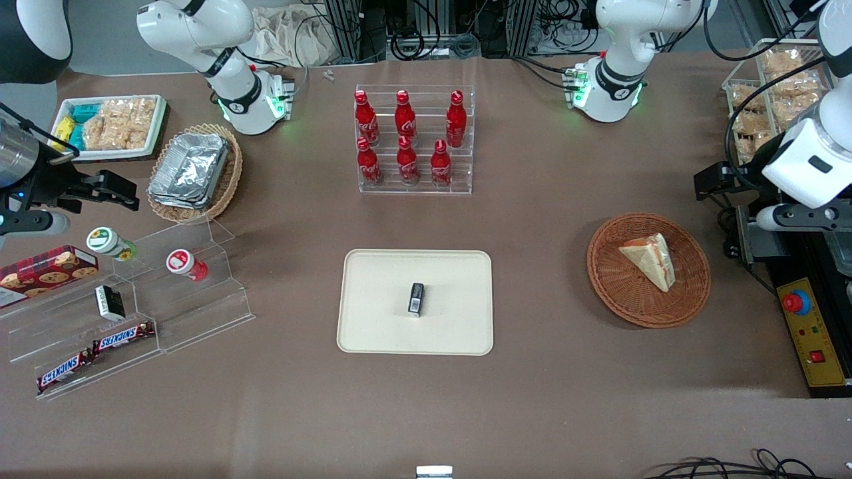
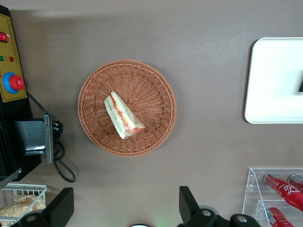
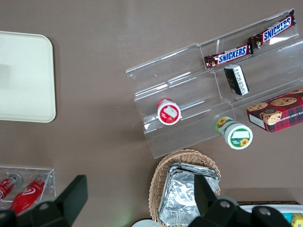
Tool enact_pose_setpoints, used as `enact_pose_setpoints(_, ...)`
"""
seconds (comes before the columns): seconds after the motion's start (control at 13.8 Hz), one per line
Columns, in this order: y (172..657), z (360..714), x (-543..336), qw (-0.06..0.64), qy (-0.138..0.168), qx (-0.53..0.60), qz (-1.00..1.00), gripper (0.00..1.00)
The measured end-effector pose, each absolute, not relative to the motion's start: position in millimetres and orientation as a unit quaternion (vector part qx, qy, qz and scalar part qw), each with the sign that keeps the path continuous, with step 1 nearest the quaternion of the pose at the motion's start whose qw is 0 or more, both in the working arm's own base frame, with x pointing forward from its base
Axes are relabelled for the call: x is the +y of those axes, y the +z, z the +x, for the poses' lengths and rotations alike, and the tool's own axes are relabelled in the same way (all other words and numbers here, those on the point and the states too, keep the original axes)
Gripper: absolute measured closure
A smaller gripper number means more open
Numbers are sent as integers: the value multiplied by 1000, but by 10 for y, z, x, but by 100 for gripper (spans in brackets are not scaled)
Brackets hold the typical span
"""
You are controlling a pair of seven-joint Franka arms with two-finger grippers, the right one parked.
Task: Place sandwich from basket to tray
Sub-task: 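Lower the open left gripper toward the sandwich in the wicker basket, then close the left gripper on the wrapped sandwich and lift it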
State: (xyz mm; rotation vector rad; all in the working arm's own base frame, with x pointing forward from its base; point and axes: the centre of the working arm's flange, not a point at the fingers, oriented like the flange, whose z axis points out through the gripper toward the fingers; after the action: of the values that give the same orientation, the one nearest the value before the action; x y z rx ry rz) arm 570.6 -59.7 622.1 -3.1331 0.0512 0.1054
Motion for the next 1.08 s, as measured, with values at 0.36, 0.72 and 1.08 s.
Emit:
enact_pose_setpoints(0.36, 6232, 5675, -535, 4, 41, 9, -999, 0)
enact_pose_setpoints(0.72, 5866, 5691, -371, 16, 78, -145, -986, 0)
enact_pose_setpoints(1.08, 4621, 5722, -32, 21, 64, -285, -956, 0)
